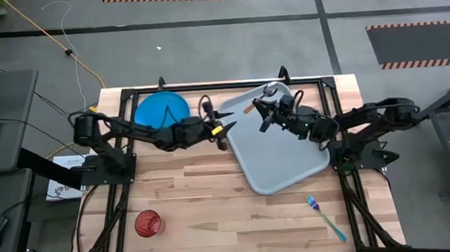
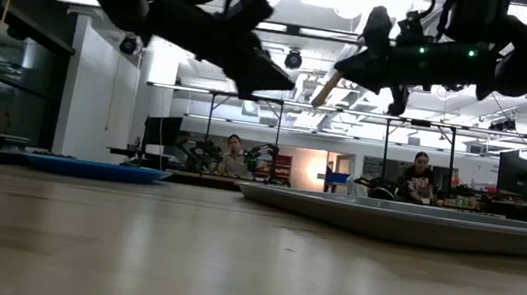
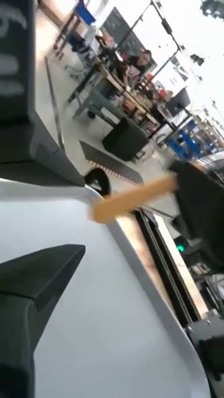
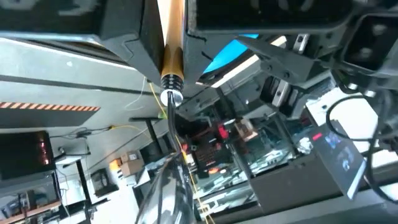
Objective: Pick and place plate/cup/fork/spoon on tray
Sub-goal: Put the yellow spoon on the gray serving tray
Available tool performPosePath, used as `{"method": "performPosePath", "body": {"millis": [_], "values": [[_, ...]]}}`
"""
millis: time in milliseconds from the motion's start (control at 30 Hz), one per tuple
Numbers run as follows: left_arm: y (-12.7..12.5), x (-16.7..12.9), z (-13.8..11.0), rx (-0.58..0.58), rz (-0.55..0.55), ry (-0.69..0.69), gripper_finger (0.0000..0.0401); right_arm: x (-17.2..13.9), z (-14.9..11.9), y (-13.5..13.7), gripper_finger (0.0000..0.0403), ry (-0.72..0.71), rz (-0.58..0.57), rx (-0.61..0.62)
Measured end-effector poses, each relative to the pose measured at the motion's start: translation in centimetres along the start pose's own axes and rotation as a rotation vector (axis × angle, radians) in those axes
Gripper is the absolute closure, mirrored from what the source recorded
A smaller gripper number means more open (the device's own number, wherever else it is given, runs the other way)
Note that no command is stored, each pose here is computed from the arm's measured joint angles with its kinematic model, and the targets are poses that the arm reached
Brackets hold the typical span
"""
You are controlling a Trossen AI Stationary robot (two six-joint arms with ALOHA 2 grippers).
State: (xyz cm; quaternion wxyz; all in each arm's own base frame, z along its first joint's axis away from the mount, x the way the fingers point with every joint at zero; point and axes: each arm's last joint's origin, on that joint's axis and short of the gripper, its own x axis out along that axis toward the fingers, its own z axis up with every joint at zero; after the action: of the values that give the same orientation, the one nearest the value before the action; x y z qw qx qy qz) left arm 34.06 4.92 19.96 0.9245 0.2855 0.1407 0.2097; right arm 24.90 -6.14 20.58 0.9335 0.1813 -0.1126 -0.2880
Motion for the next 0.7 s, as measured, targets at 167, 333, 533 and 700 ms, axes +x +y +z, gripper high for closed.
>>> {"method": "performPosePath", "body": {"millis": [167, 333, 533, 700], "values": [[-0.5, 1.8, 0.5, -0.041, 0.037, 0.055, 0.0197, 1.2, -0.6, 1.0, 0.039, 0.016, 0.021, -0.029], [-0.3, 2.2, 0.6, -0.08, 0.117, 0.109, 0.0143, 1.6, -0.5, 1.8, 0.039, 0.014, 0.044, -0.057], [-0.1, 2.2, 0.6, -0.172, 0.052, 0.075, 0.0115, 1.5, -0.6, 1.9, 0.039, 0.028, 0.068, -0.081], [0.1, 2.5, 0.2, -0.25, -0.011, 0.055, 0.0117, 1.5, -0.7, 2.0, 0.039, 0.039, 0.114, -0.1]]}}
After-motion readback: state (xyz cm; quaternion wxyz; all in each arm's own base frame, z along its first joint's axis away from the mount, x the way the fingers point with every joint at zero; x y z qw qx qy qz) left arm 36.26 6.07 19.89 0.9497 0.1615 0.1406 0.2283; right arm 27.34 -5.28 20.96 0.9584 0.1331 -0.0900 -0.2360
